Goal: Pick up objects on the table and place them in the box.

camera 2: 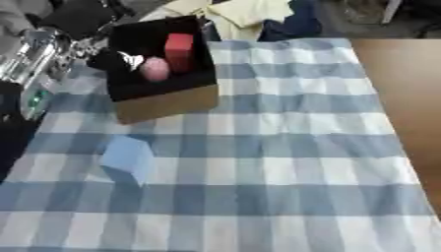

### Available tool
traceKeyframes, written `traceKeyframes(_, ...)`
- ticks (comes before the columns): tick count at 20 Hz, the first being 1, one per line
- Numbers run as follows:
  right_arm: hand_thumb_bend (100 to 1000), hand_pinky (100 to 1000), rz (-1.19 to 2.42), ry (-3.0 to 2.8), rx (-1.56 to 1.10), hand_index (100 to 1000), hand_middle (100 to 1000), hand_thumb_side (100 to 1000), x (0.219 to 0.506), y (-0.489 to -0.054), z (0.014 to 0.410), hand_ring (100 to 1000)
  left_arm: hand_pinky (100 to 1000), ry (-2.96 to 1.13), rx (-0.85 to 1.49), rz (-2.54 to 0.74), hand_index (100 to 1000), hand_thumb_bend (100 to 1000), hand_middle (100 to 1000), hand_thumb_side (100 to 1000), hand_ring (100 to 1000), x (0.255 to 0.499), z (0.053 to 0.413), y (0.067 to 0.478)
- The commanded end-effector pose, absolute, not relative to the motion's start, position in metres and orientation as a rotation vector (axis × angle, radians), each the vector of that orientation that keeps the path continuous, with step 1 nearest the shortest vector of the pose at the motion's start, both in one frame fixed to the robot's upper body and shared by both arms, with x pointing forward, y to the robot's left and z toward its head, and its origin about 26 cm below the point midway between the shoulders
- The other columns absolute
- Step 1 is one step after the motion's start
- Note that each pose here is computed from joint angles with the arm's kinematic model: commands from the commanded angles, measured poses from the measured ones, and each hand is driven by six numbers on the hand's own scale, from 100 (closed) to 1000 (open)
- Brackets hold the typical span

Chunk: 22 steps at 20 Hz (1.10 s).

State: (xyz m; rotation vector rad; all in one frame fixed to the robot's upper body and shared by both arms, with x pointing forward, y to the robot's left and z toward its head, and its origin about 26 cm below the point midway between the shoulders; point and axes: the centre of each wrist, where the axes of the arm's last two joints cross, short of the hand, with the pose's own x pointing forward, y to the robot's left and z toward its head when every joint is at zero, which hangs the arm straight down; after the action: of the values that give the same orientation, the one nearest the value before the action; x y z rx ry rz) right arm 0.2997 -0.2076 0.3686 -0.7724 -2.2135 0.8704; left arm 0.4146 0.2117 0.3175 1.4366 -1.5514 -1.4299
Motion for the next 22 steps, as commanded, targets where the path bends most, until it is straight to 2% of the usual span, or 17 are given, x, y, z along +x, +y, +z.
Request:
traceKeyframes(1,100,916,0.851,-2.228,-0.815,956,823,1000,0.294,-0.215,0.375,875,632,-1.651,1.363,-1.458,897,246,788,748,833,0.38,0.343,0.221)
traceKeyframes(6,100,916,0.834,-2.214,-0.82,956,822,1000,0.295,-0.218,0.372,875,638,-1.666,1.154,-1.617,891,314,782,781,827,0.336,0.345,0.223)
traceKeyframes(11,100,915,0.828,-2.214,-0.813,956,822,1000,0.295,-0.219,0.371,875,663,-1.581,0.997,-1.788,902,413,792,811,835,0.309,0.344,0.224)
traceKeyframes(14,100,915,0.826,-2.213,-0.813,956,822,1000,0.296,-0.219,0.37,875,683,-1.508,0.946,-1.859,914,451,802,767,842,0.302,0.341,0.227)
traceKeyframes(19,100,915,0.822,-2.21,-0.807,956,821,1000,0.296,-0.22,0.369,874,700,-1.42,0.876,-1.918,953,392,823,678,847,0.301,0.331,0.23)
traceKeyframes(22,100,915,0.819,-2.211,-0.804,956,820,1000,0.296,-0.219,0.368,874,717,-1.381,0.84,-1.955,975,441,842,696,856,0.304,0.322,0.231)
